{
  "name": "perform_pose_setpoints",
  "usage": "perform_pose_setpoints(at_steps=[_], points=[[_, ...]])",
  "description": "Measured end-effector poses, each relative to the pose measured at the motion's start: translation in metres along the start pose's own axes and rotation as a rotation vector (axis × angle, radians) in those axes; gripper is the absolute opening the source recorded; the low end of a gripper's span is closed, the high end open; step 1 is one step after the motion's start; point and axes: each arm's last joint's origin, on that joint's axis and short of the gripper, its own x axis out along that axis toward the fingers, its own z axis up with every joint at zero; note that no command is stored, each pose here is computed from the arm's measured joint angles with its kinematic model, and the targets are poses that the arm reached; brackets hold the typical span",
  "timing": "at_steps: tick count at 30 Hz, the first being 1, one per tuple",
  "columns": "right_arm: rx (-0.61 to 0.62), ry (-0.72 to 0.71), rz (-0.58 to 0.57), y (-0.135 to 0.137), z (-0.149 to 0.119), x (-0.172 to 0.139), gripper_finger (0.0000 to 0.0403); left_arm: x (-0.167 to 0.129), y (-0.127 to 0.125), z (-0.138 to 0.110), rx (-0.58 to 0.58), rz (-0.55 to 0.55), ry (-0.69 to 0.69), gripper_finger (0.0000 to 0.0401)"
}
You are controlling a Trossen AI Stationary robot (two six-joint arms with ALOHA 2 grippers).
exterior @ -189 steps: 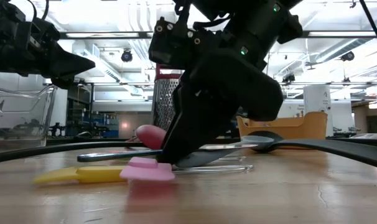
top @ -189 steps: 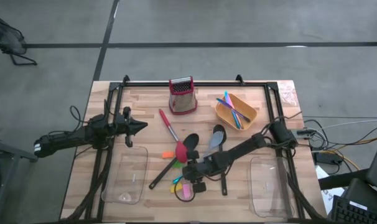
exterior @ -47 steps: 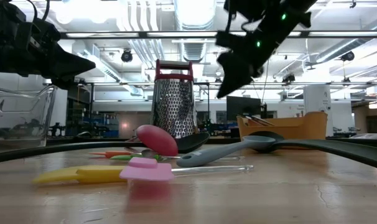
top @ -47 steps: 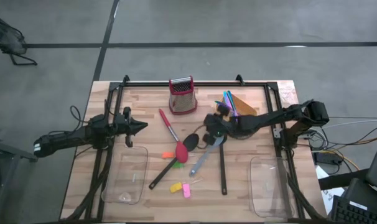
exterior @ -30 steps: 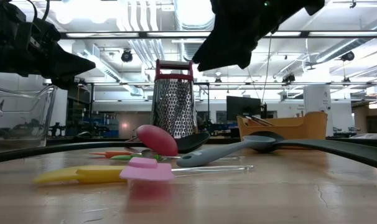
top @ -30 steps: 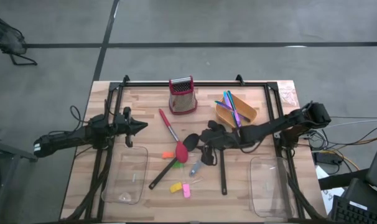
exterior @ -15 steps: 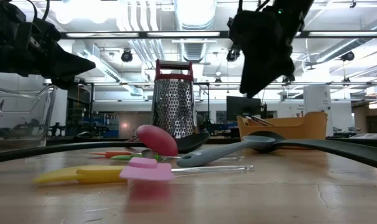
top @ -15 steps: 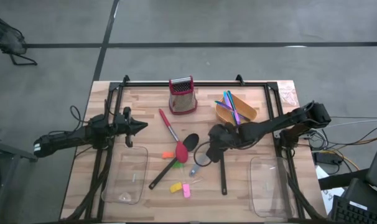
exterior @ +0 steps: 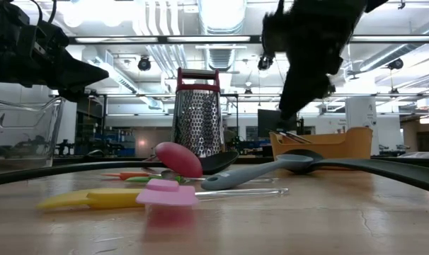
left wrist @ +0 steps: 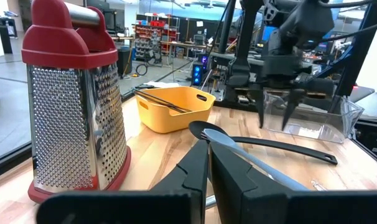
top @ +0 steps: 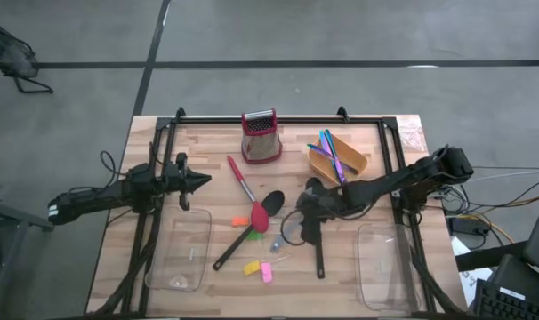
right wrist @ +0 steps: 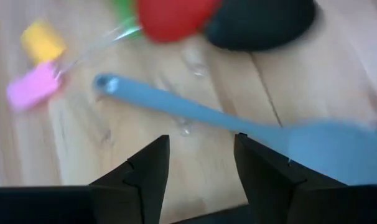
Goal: Pick & Place Kitchen Items
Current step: Put the blue slotted spoon into the right transparent bin
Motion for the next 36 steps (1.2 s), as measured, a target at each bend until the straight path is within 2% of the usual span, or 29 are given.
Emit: perform_pose_setpoints(at_steps=[2, 6, 14, 19, 36], points=[[-0.143, -0.021, 0.012, 0.003, 0.001, 0.000, 0.0170, 0.000, 0.000, 0.000, 0.000, 0.000, 0.000, 0.0023], [-0.346, -0.034, 0.008, 0.003, 0.002, 0.005, 0.0167, 0.000, 0.000, 0.000, 0.000, 0.000, 0.000, 0.0023], [-0.525, 0.069, -0.054, 0.000, -0.006, 0.040, 0.0180, 0.000, 0.000, 0.000, 0.000, 0.000, 0.000, 0.0023], [-0.600, 0.089, -0.131, -0.002, -0.010, 0.053, 0.0185, 0.000, 0.000, 0.000, 0.000, 0.000, 0.001, 0.0023], [-0.661, 0.128, -0.139, -0.004, -0.004, 0.077, 0.0138, 0.000, 0.000, 0.000, 0.000, 0.000, 0.000, 0.0023]])
